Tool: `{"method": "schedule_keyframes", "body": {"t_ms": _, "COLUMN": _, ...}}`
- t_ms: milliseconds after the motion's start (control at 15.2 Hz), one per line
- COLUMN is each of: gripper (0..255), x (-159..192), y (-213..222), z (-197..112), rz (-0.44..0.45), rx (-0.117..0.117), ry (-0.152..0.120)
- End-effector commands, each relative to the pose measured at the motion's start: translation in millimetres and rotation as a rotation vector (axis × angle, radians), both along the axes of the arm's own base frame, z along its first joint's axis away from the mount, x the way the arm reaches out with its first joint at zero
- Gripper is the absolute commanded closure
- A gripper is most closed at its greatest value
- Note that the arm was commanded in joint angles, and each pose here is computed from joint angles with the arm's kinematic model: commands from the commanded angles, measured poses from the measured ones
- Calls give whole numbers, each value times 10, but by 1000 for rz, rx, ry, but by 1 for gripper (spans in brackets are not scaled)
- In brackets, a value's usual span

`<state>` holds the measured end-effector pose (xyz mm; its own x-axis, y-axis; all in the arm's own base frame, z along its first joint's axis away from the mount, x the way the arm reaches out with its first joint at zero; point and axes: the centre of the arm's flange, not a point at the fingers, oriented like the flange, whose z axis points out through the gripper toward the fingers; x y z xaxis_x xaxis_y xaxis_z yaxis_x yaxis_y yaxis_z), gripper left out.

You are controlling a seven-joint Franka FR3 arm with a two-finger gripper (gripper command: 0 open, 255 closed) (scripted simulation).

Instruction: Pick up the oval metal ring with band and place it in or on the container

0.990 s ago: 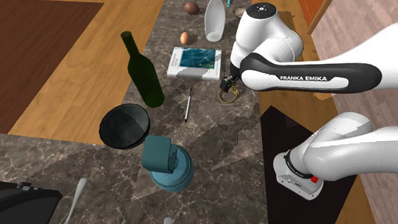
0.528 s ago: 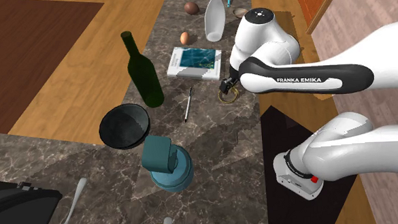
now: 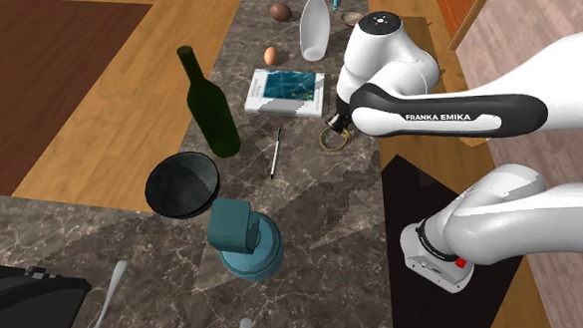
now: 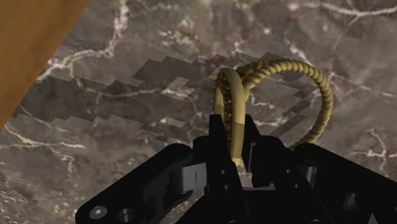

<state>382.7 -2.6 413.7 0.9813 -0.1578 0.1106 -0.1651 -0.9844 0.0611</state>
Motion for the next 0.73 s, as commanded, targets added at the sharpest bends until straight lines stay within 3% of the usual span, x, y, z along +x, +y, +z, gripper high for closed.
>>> {"method": "schedule_keyframes", "body": {"t_ms": 0, "gripper": 255, "x": -1, "y": 0, "z": -2, "rz": 0, "rx": 0, "ry": 1}}
{"method": "schedule_keyframes", "body": {"t_ms": 198, "gripper": 255, "x": 0, "y": 0, "z": -3, "rz": 0, "rx": 0, "ry": 0}}
{"method": "schedule_keyframes", "body": {"t_ms": 660, "gripper": 255, "x": 0, "y": 0, "z": 367, "rz": 0, "rx": 0, "ry": 0}}
